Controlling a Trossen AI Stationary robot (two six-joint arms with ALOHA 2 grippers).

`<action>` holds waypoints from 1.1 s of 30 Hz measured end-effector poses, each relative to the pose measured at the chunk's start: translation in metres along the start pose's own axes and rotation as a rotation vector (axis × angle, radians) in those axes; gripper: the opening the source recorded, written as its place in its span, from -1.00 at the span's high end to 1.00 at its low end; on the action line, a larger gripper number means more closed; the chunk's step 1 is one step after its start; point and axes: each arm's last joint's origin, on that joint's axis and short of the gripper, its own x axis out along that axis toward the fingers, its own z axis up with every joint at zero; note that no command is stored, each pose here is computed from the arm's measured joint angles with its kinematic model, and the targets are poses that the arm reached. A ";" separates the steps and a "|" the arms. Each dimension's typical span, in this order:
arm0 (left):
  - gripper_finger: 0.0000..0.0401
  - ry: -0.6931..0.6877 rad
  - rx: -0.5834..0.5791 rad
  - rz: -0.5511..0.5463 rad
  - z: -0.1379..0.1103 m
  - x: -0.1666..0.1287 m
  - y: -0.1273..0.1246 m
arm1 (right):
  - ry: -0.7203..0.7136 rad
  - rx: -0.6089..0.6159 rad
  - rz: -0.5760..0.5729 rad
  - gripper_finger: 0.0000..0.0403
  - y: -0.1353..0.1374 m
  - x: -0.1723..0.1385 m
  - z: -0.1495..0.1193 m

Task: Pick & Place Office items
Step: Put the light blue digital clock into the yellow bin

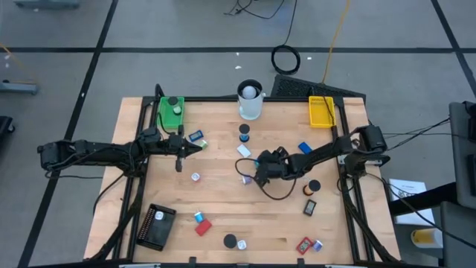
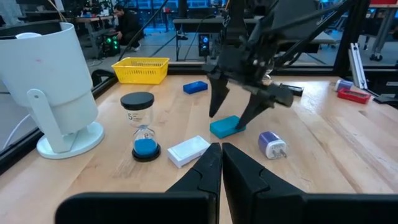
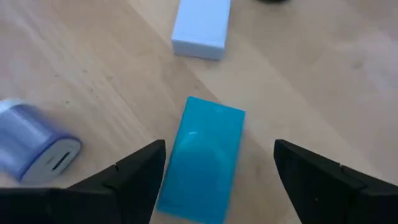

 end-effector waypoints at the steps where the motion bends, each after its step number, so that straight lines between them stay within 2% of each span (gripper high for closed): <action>1: 0.89 0.000 0.000 0.000 0.000 0.000 0.000 | 0.007 0.004 0.004 -0.45 0.000 0.003 -0.001; 6: 0.89 0.000 0.000 -0.001 0.000 0.000 0.000 | 0.010 0.012 0.019 -0.31 0.000 0.007 0.001; 15: 0.89 0.002 0.000 0.001 0.000 0.000 0.000 | 0.035 -0.040 0.060 0.25 0.001 0.007 0.000; 19: 0.89 0.002 0.000 0.001 0.000 0.000 0.000 | 0.035 -0.074 0.066 0.26 -0.001 0.000 0.003; 25: 0.89 0.001 0.000 0.002 0.000 0.000 0.000 | 0.018 -0.069 0.065 0.19 -0.011 -0.028 0.016; 33: 0.89 0.002 0.000 0.005 0.000 0.000 0.000 | -0.071 -0.019 -0.073 0.25 -0.055 -0.083 0.041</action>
